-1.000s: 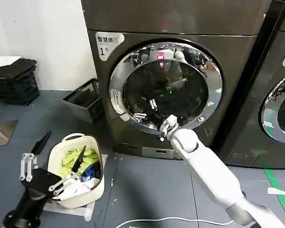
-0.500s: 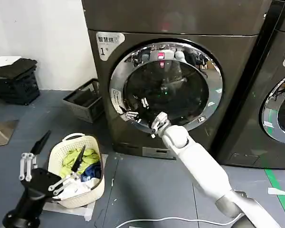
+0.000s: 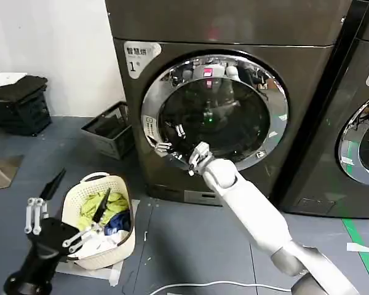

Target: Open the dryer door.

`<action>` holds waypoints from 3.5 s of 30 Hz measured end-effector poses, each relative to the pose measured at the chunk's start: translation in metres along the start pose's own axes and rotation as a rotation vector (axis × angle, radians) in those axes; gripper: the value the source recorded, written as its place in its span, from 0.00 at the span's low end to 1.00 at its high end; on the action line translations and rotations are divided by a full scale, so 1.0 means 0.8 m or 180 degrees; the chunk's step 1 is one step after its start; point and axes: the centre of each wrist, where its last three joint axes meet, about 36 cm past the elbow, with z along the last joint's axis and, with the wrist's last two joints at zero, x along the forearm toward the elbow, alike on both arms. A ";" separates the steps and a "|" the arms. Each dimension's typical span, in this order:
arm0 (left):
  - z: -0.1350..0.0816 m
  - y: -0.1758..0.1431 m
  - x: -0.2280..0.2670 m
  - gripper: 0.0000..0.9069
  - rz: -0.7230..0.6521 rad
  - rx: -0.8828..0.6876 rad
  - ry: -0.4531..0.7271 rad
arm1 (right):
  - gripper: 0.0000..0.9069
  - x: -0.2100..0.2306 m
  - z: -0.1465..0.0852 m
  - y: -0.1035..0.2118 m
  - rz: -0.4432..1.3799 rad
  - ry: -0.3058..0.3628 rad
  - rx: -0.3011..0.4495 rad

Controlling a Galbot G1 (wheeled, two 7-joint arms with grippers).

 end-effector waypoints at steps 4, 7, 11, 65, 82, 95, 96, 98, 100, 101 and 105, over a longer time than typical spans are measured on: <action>-0.002 0.000 0.000 1.00 0.0006 -0.0005 -0.0005 | 1.00 -0.008 -0.004 0.000 -0.0051 -0.0026 0.0010; -0.002 0.000 0.000 1.00 0.0006 -0.0007 -0.0006 | 1.00 -0.012 -0.006 0.001 -0.0109 -0.0047 0.0021; -0.002 0.000 0.000 1.00 0.0006 -0.0007 -0.0005 | 1.00 -0.018 -0.008 0.001 -0.0242 -0.0099 0.0047; 0.054 0.071 -0.034 1.00 0.0375 -0.0024 0.0202 | 1.00 0.167 -0.040 -0.028 -0.2348 -0.1139 -0.0107; 0.095 0.081 -0.080 1.00 0.0686 0.0019 0.0155 | 1.00 0.252 -0.065 -0.055 -0.2717 -0.1068 0.0101; 0.144 0.096 -0.130 1.00 0.1039 0.0191 0.0104 | 1.00 0.374 -0.059 -0.095 -0.2077 -0.0658 0.0298; 0.148 0.096 -0.135 1.00 0.1091 0.0205 0.0094 | 1.00 0.384 -0.059 -0.096 -0.2027 -0.0627 0.0300; 0.153 0.096 -0.144 1.00 0.1178 0.0206 0.0072 | 1.00 0.407 -0.058 -0.099 -0.1911 -0.0558 0.0306; 0.160 0.094 -0.155 1.00 0.1278 0.0210 0.0048 | 1.00 0.431 -0.060 -0.101 -0.1792 -0.0488 0.0304; 0.163 0.093 -0.160 1.00 0.1316 0.0216 0.0041 | 1.00 0.444 -0.060 -0.101 -0.1730 -0.0455 0.0298; 0.177 0.077 -0.178 1.00 0.1488 0.0290 0.0008 | 1.00 0.489 -0.063 -0.095 -0.1448 -0.0392 0.0325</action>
